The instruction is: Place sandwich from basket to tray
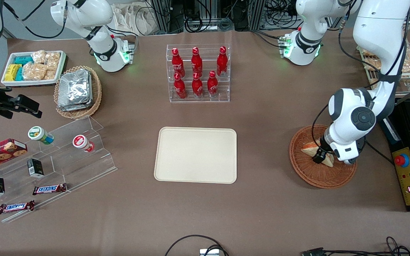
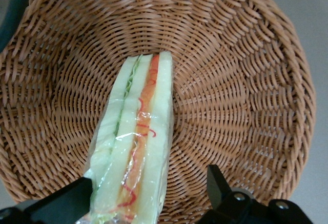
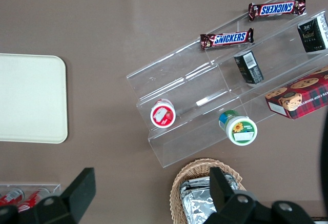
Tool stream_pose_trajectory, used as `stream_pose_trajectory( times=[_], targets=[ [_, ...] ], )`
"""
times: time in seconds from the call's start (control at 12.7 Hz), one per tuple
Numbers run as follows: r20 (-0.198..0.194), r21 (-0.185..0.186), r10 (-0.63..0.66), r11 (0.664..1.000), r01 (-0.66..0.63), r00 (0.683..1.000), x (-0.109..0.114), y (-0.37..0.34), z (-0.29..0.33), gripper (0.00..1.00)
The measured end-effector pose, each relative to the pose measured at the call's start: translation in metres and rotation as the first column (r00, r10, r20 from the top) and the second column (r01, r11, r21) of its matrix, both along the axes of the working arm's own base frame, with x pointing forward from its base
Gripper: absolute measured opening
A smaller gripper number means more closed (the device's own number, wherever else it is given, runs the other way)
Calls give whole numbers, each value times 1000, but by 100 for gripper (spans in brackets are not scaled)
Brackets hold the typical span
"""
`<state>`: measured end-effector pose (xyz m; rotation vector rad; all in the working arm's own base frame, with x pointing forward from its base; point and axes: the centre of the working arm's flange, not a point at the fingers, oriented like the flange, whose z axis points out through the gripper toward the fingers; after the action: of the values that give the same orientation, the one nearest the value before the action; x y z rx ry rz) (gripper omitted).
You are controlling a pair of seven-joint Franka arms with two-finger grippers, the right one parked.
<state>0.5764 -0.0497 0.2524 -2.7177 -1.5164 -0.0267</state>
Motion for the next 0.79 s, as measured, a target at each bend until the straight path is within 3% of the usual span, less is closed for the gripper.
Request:
stream_pose_trajectory(
  times=[0.24,0.47,0.79],
  targets=[
    [-50,21,5,1000,-4,999,3,2,43,100],
    [-89,47,-38,998,42,995,7,2,132,100],
    [-122,51,-105,992,112,987,7,5,212,100]
  ],
)
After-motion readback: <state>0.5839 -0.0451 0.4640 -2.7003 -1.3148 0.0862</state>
